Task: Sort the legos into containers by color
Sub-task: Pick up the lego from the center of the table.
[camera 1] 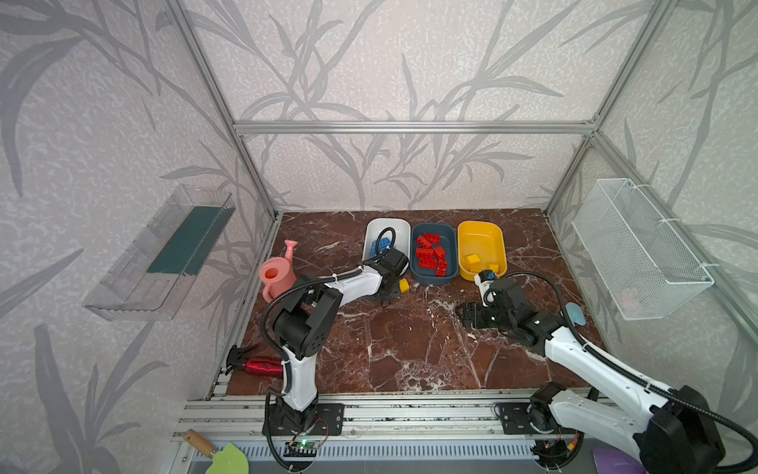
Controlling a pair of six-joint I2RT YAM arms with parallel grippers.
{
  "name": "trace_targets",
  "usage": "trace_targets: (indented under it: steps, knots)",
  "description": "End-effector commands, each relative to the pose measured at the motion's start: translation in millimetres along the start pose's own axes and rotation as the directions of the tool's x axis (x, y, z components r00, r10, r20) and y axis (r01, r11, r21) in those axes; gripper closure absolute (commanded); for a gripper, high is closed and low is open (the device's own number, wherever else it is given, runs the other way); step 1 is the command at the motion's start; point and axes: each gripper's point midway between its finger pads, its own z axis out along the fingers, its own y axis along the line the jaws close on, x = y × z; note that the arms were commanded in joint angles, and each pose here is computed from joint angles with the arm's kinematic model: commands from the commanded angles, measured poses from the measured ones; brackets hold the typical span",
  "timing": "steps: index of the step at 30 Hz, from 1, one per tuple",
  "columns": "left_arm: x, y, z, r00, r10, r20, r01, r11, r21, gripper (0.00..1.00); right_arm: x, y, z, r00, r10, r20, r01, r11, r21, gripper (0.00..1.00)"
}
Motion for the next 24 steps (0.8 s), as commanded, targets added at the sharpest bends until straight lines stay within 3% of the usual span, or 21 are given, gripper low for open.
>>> trace_targets:
  steps: [1, 14, 24]
  knots:
    - [-11, -3, -4, 1.0, -0.011, 0.021, 0.011, 1.0, 0.003, 0.68, -8, 4, -3, 0.999, -0.02, 0.026, 0.02, 1.0, -0.005, 0.15]
    - [-33, -30, -75, 0.993, 0.008, 0.121, -0.024, 0.99, 0.135, 0.72, -20, 12, -23, 0.997, -0.019, 0.069, 0.022, 0.999, -0.033, 0.15]
    - [-69, -115, -133, 0.974, 0.086, 0.208, -0.153, 0.93, 0.334, 0.73, -32, 30, -49, 0.989, -0.037, 0.142, 0.055, 0.991, -0.118, 0.16]
